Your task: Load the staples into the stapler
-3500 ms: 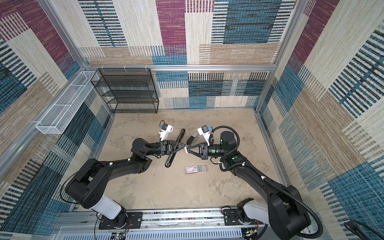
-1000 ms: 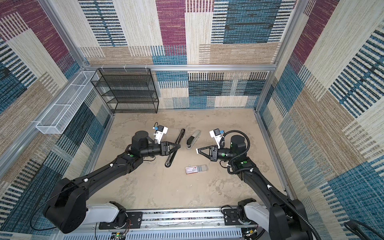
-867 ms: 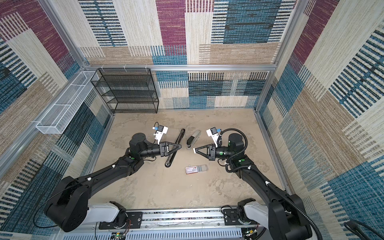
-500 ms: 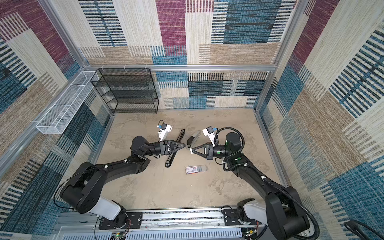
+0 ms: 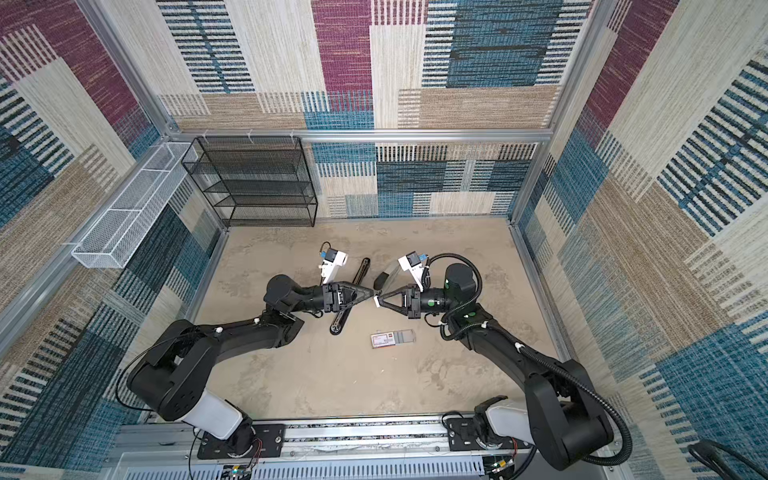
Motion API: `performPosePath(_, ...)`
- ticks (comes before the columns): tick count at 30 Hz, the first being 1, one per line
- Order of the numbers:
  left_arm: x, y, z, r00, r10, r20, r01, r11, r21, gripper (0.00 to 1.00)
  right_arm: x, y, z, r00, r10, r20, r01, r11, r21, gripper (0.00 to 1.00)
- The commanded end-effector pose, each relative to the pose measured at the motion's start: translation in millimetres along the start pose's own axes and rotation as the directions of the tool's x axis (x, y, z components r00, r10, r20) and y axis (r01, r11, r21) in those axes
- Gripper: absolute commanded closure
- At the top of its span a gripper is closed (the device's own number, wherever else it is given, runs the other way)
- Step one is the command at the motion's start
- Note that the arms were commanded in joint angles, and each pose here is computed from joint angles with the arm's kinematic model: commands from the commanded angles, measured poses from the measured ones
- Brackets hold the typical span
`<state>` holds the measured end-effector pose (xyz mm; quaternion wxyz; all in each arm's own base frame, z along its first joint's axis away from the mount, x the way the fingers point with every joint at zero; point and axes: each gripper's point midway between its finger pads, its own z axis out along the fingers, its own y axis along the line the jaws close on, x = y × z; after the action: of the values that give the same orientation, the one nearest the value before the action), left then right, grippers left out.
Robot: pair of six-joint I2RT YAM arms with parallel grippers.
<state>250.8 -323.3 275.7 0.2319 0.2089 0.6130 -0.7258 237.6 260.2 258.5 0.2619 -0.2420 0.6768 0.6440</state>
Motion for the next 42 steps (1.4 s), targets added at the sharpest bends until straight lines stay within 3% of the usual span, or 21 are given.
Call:
performPosePath(1,-2,-7,2,0.999,0.037,0.002,-0.037,0.999,0.028,0.53,-6,9,1,0.999,-0.041,0.008,0.041,0.999,-0.026,1.00)
performPosePath(30,1,-6,8,1.000,0.001,-0.026,0.000,0.999,0.040,0.78,-8,-9,3,0.999,0.002,0.039,-0.003,0.999,0.033,1.00)
performPosePath(38,-1,-7,7,1.000,-0.001,-0.025,0.002,0.999,0.041,0.77,-8,-13,3,0.999,0.011,0.039,-0.013,0.999,0.049,1.00)
performPosePath(42,-1,-7,6,1.000,-0.004,-0.024,0.005,0.999,0.040,0.71,-8,-14,3,0.999,0.012,0.039,-0.014,0.998,0.054,1.00)
